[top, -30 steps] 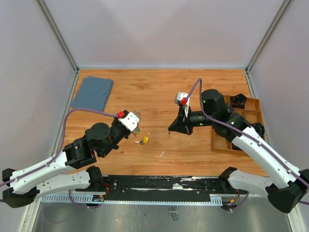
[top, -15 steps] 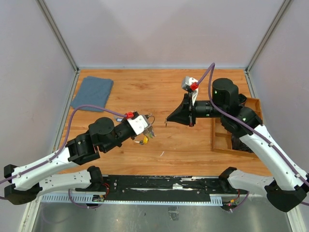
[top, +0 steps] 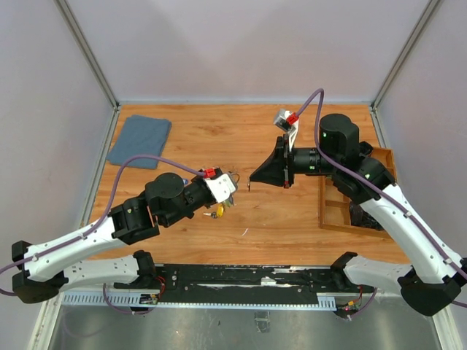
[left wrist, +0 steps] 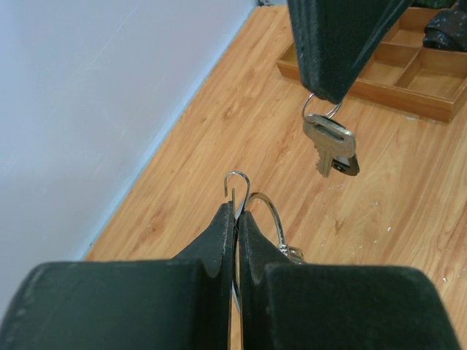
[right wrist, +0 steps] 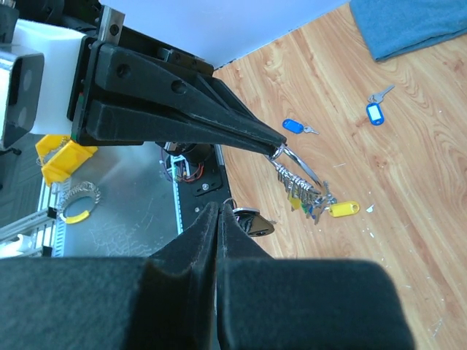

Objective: Put the keys on the keyring

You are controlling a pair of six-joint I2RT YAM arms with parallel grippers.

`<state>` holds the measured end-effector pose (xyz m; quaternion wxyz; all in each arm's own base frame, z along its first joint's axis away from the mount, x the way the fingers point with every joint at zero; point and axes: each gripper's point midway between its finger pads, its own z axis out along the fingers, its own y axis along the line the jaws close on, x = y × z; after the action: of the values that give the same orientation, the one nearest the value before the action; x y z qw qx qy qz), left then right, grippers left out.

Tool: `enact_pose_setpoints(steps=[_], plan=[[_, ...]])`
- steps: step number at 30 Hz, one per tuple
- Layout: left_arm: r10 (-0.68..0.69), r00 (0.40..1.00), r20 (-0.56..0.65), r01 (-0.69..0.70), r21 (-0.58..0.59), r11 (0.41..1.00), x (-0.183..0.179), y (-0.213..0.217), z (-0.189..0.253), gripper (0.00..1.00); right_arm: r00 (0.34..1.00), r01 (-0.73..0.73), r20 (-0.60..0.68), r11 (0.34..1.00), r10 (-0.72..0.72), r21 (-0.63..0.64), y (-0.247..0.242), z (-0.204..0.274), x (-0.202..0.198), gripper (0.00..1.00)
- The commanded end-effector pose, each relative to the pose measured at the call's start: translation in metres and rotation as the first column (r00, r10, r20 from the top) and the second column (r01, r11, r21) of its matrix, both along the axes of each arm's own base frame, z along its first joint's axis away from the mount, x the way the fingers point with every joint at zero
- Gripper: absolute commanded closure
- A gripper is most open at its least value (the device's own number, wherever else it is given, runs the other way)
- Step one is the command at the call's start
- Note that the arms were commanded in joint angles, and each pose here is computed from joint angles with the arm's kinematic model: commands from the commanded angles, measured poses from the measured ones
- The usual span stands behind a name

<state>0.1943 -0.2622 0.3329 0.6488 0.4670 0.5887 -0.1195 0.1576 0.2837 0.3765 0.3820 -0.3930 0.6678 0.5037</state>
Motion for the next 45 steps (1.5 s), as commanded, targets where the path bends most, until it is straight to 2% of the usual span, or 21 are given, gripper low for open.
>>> enact_pose_setpoints(steps=[1,4,11,18,24,36,41,45], plan=[[0.008,0.997,0.073,-0.002,-0.085,0.996,-0.001,-0.002,0.037,0.99,0.999,0.014,-0.033,0.999,-0.012,0.051,0.003,0.015,0.004,0.99],[0.005,0.997,0.079,0.002,-0.084,0.996,-0.003,-0.007,0.036,1.00,0.997,0.016,-0.073,0.997,-0.010,0.081,0.011,0.019,0.006,0.99],[0.030,0.992,0.121,-0.021,-0.077,0.997,-0.003,-0.009,0.037,0.99,0.984,0.076,-0.167,0.996,-0.068,0.046,0.019,0.012,0.017,0.99],[0.117,0.974,0.195,-0.105,-0.070,0.992,0.003,0.001,0.038,0.99,0.980,0.092,-0.183,0.995,-0.082,0.046,0.018,0.015,0.017,0.99],[0.112,0.972,0.205,-0.102,-0.060,0.993,0.002,-0.001,0.035,1.00,0.976,0.107,-0.199,0.992,-0.092,0.067,0.021,0.026,0.019,0.99],[0.128,0.965,0.230,-0.120,-0.047,0.992,0.003,-0.001,0.036,0.99,0.933,0.200,-0.312,0.979,-0.180,0.032,0.023,0.026,0.030,0.99],[0.170,0.950,0.264,-0.168,-0.028,0.985,0.005,0.001,0.033,0.99,0.931,0.222,-0.301,0.975,-0.207,0.016,0.021,0.023,0.034,0.99],[0.237,0.916,0.324,-0.248,-0.007,0.969,0.006,0.007,0.028,0.99,0.933,0.293,-0.211,0.956,-0.291,-0.024,0.008,0.020,0.043,0.99]])
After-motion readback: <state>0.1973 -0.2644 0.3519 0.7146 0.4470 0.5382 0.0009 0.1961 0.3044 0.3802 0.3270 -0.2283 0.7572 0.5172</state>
